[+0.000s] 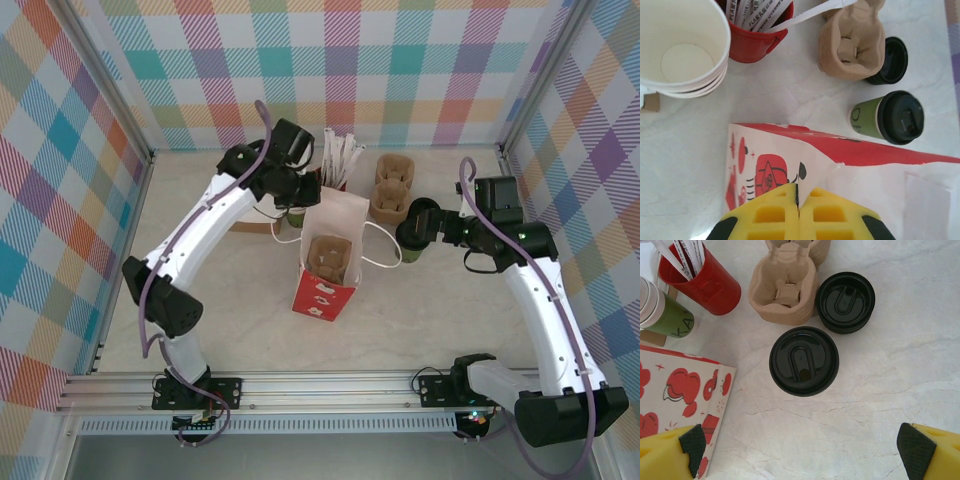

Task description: Pack the takeout coffee

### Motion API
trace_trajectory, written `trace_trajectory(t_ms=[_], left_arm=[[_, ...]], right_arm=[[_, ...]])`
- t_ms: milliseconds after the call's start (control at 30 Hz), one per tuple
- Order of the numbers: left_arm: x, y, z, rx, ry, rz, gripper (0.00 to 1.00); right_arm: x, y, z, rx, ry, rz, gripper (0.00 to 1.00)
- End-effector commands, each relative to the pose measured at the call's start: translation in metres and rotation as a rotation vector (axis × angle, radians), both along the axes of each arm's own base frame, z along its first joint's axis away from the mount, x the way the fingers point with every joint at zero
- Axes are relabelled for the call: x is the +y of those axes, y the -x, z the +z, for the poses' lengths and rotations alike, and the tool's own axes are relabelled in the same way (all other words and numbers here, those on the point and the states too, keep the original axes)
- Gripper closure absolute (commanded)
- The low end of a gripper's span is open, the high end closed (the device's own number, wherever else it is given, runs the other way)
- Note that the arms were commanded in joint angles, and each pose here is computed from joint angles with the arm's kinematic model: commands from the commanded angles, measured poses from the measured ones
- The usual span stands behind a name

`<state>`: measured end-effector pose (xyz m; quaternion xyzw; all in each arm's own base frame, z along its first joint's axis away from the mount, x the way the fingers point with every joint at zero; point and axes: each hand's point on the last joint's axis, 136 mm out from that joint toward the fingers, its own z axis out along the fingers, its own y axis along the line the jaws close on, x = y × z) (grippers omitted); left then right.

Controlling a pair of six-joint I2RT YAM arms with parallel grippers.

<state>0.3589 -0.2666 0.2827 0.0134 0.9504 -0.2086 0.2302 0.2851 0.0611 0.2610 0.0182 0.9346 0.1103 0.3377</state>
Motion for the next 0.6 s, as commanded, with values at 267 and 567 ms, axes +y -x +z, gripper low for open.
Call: trace_trajectory(t_ms=[267,567], left_arm=[[0.028,-0.008,0.010,-0.057,0.167,0.363,1.00],[0.056,-0.001,0.019,-0.113,0.165,0.447,1.00]], right_arm=[[0.002,0.002,-0.036,0.135,0.023,0.036,0.00],[0.007,0.003,-0.058,0.208,-0.001,0.038,0.00]])
